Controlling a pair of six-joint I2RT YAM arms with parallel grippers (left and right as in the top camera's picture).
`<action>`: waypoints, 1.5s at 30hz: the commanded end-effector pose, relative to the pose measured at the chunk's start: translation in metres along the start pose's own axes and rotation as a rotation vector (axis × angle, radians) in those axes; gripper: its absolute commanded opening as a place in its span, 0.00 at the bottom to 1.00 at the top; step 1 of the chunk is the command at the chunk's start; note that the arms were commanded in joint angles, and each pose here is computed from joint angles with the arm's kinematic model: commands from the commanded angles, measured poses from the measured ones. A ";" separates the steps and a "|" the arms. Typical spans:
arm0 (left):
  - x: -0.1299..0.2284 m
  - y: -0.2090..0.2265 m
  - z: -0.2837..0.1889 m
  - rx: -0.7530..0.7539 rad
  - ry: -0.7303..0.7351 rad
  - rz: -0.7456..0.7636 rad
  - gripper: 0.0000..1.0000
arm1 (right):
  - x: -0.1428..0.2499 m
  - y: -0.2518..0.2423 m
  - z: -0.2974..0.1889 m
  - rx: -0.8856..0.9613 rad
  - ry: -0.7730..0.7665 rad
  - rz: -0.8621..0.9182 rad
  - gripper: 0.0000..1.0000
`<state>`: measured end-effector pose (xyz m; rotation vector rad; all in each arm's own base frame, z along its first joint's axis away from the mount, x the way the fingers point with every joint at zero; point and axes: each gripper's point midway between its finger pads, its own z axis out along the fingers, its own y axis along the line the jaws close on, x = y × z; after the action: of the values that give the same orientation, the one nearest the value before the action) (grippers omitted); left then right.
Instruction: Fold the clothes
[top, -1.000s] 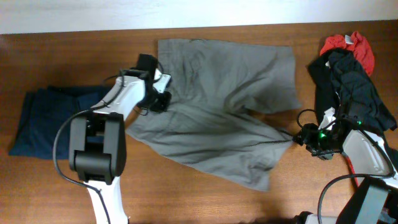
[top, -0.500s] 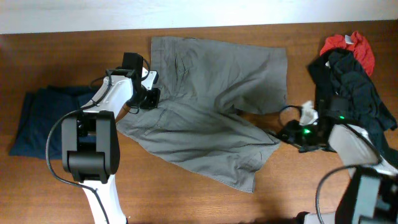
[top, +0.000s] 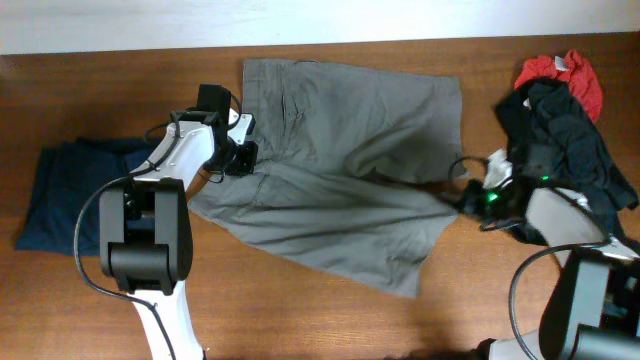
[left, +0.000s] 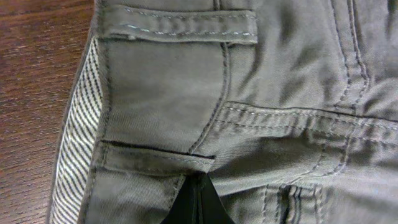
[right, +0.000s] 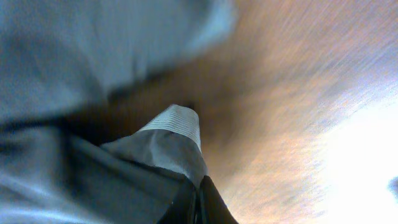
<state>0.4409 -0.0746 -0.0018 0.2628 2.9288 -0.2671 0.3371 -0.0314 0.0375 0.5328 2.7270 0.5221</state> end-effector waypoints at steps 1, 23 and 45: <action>0.040 0.015 0.036 -0.061 0.137 -0.026 0.00 | -0.038 -0.006 -0.022 -0.021 -0.101 0.031 0.04; 0.038 0.015 0.036 -0.061 0.131 -0.024 0.02 | 0.089 0.032 -0.016 -0.113 0.376 -0.041 0.53; 0.005 0.012 0.006 -0.062 0.091 0.012 0.13 | 0.190 0.036 0.020 0.005 0.571 -0.262 0.05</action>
<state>0.4378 -0.0754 0.0018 0.2759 2.9871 -0.2478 0.1982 0.0854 -0.0046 0.0322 3.2310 0.7287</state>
